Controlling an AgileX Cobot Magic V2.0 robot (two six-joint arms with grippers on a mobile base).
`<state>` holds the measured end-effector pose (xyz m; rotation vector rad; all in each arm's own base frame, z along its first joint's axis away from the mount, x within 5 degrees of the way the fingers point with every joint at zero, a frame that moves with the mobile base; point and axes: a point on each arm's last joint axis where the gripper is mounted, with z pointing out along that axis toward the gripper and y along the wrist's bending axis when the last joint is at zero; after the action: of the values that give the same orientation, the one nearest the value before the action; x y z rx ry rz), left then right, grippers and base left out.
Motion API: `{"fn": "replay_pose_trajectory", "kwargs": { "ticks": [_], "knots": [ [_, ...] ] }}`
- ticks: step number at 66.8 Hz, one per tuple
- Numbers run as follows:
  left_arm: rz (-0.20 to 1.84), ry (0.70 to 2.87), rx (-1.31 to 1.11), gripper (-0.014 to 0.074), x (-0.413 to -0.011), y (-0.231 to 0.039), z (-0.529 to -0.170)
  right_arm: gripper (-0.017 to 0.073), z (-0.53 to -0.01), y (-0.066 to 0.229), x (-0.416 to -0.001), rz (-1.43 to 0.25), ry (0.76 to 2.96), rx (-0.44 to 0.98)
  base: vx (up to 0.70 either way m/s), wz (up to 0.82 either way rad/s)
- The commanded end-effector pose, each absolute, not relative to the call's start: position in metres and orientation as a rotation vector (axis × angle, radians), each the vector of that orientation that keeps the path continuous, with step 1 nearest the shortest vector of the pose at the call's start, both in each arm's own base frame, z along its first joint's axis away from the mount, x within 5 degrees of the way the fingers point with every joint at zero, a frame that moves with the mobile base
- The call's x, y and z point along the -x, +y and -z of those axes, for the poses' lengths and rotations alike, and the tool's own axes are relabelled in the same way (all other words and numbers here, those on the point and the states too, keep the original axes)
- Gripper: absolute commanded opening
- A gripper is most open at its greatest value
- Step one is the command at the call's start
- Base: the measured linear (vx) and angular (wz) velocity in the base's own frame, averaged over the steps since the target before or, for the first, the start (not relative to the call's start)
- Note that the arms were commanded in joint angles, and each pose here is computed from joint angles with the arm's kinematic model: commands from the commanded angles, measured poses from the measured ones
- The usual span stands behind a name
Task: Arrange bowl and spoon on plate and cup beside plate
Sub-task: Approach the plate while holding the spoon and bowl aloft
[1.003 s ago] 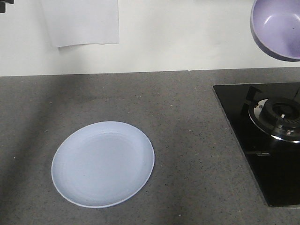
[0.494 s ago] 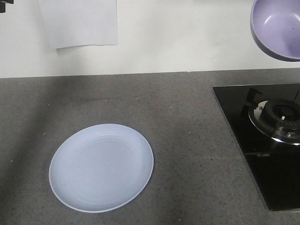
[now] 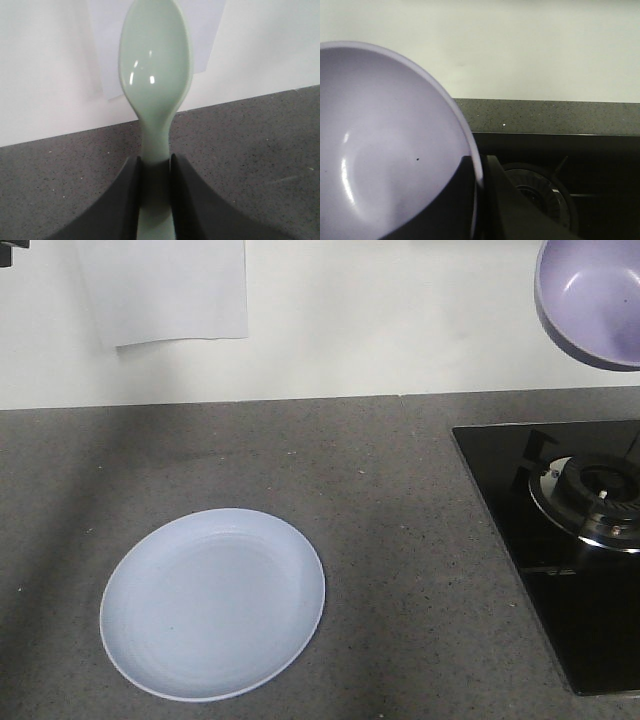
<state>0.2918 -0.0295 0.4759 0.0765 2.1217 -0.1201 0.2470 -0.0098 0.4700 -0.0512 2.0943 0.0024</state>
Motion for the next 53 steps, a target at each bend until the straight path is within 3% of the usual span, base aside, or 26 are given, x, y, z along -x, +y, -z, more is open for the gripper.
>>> {"fn": "replay_pose_trajectory", "kwargs": {
  "ticks": [1, 53],
  "knots": [
    [0.141, 2.001, -0.070, 0.0003, -0.2825, -0.0309, -0.4973, -0.0010, -0.4900, -0.0107, -0.2401, 0.017, 1.967, 0.047, 0.00, 0.00],
    [0.141, 2.001, -0.070, 0.0003, -0.2825, -0.0309, -0.4973, -0.0010, -0.4900, -0.0107, -0.2401, 0.017, 1.967, 0.047, 0.00, 0.00]
  ]
}}
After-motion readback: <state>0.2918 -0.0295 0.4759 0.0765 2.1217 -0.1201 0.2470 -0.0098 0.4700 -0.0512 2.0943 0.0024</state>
